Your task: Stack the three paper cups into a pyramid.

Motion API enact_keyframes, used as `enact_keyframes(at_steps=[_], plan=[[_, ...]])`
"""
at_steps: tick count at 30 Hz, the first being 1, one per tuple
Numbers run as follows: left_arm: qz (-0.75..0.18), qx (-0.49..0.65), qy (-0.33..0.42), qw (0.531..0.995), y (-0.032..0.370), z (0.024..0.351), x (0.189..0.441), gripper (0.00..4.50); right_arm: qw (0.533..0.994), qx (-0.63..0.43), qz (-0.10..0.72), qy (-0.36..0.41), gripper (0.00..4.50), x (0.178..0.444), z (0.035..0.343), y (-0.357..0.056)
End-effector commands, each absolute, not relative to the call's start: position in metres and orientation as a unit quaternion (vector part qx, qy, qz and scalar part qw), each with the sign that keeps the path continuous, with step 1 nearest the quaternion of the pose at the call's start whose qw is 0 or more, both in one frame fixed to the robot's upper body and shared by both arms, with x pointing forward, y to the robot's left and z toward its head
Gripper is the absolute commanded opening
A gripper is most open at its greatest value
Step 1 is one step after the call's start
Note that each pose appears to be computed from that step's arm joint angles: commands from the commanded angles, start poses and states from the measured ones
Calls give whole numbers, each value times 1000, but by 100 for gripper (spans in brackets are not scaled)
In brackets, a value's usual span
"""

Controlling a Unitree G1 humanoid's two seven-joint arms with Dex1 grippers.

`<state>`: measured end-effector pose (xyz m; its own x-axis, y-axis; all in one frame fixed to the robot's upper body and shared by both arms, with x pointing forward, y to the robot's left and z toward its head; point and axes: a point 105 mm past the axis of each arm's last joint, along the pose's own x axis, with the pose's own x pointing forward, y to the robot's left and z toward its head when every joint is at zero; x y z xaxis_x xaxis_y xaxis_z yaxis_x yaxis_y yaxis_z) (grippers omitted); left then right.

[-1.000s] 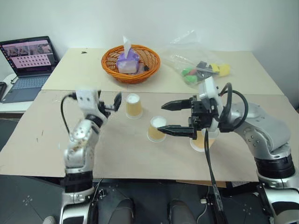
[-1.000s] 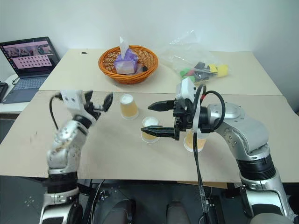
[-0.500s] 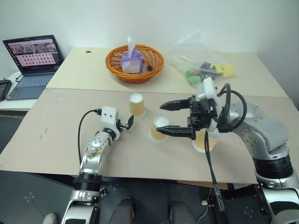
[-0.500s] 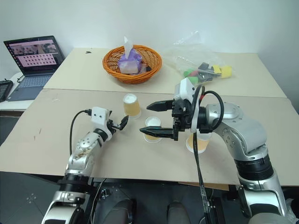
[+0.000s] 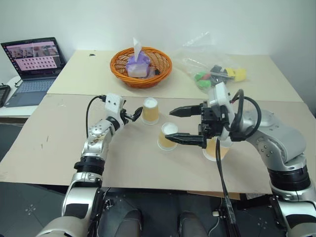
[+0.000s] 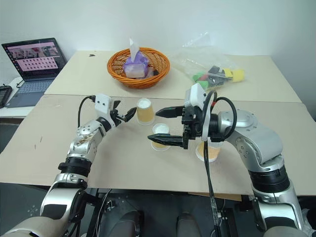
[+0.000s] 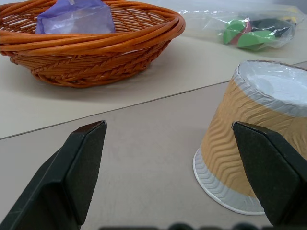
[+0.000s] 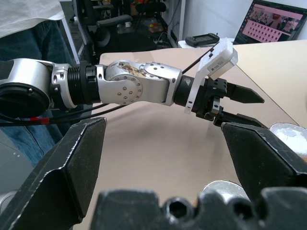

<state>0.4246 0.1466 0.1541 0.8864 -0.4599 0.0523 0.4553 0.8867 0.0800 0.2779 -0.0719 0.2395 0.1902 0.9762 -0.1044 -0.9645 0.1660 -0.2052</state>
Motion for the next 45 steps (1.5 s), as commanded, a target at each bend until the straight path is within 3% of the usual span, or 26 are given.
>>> enact_keyframes(at_steps=[1, 9, 12, 16, 20, 29, 45], plan=[[-256, 40, -62, 964, 153, 172, 407, 447, 765, -125, 630, -48, 450, 272, 250, -75], [-301, 45, -19, 952, 173, 168, 379, 447, 769, -122, 626, -45, 450, 270, 248, -78], [-313, 54, -11, 948, 176, 168, 385, 447, 770, -121, 625, -48, 450, 271, 249, -77], [-416, 7, -16, 909, 157, 172, 384, 447, 771, -119, 624, -50, 450, 271, 249, -77], [-448, 29, -1, 894, 156, 170, 395, 447, 773, -118, 621, -51, 450, 271, 250, -79], [-442, 62, -5, 895, 154, 175, 415, 447, 778, -118, 614, -60, 450, 270, 253, -80], [-475, 91, -17, 875, 112, 185, 431, 447, 780, -119, 610, -72, 450, 269, 257, -81]])
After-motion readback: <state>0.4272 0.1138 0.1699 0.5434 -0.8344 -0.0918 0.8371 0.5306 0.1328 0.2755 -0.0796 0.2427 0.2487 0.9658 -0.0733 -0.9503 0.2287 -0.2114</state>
